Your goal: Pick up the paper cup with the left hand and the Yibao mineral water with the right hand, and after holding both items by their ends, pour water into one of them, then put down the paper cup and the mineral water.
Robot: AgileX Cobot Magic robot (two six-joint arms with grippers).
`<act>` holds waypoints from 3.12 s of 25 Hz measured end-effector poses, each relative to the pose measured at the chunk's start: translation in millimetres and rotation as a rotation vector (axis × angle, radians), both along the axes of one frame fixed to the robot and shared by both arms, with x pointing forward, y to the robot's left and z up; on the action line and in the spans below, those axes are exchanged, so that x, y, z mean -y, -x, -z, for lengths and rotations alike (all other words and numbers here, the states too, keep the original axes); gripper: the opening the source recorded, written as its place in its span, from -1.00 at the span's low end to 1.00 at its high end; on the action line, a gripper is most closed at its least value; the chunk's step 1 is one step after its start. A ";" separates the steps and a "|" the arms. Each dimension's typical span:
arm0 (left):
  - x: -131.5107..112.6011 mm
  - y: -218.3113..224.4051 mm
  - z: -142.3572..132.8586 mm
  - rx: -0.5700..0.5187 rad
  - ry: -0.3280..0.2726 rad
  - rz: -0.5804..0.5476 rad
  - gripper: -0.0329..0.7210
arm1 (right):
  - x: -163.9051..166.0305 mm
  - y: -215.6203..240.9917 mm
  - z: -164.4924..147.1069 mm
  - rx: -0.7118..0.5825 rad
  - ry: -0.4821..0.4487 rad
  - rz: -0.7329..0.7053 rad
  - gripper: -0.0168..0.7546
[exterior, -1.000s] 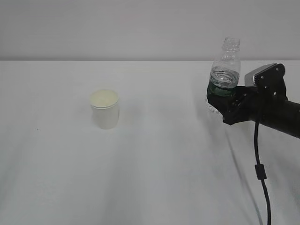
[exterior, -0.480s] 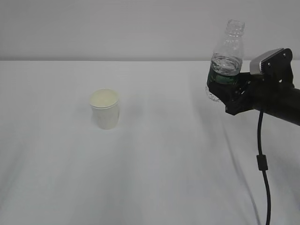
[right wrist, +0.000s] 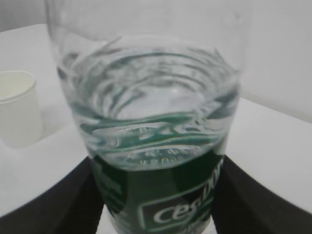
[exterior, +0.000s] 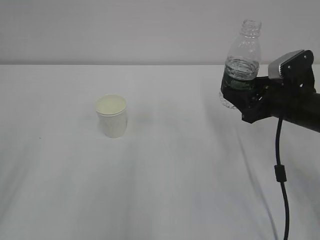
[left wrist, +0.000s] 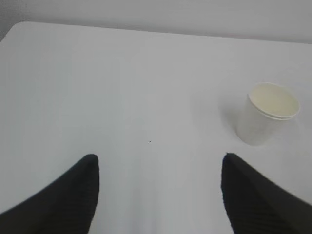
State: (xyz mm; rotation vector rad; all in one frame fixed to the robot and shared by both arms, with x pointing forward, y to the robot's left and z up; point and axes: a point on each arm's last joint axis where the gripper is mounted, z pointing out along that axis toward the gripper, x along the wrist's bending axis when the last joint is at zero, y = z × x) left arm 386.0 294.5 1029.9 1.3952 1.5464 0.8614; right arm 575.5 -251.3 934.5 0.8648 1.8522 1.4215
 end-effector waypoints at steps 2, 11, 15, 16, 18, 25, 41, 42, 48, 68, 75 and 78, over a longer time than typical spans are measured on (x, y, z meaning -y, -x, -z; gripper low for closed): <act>-0.4 -7.1 6.8 -0.022 -0.003 -0.006 0.56 | 0.0 0.0 0.0 -0.002 -0.003 0.001 0.24; 29.3 -23.9 14.0 0.035 -0.089 0.185 0.54 | -0.4 0.3 0.2 -0.006 -0.005 -0.004 0.24; 33.4 -32.5 16.8 0.069 -0.130 0.213 0.54 | -1.1 0.9 0.6 -0.017 -0.014 -0.011 0.24; 34.2 -35.0 18.0 0.077 -0.145 0.222 0.54 | -1.0 0.9 0.5 -0.021 -0.020 -0.009 0.24; 36.1 -41.4 24.3 0.066 -0.165 0.234 0.54 | -1.2 1.0 0.6 -0.026 -0.025 -0.010 0.24; 42.7 -60.8 46.3 0.036 -0.155 0.243 0.54 | -1.6 1.5 0.5 -0.026 -0.031 -0.013 0.24; 73.9 -94.4 110.0 0.079 -0.106 0.375 0.54 | -1.7 1.5 0.2 -0.014 -0.020 -0.018 0.24; 74.6 -95.0 112.0 0.083 -0.105 0.380 0.54 | -1.8 1.6 0.3 -0.014 -0.019 -0.020 0.24; 79.4 -99.5 129.8 0.113 -0.088 0.413 0.54 | -1.8 1.6 0.3 -0.009 -0.013 -0.021 0.24; 90.1 -129.0 159.6 0.136 -0.067 0.426 0.54 | -3.0 2.7 0.8 -0.007 0.001 -0.043 0.24; 94.3 -140.1 161.7 0.155 -0.067 0.435 0.54 | -3.0 2.7 0.8 -0.005 0.003 -0.043 0.24; 94.5 -139.5 166.2 0.141 -0.068 0.440 0.54 | -3.0 2.7 0.8 -0.003 0.006 -0.044 0.24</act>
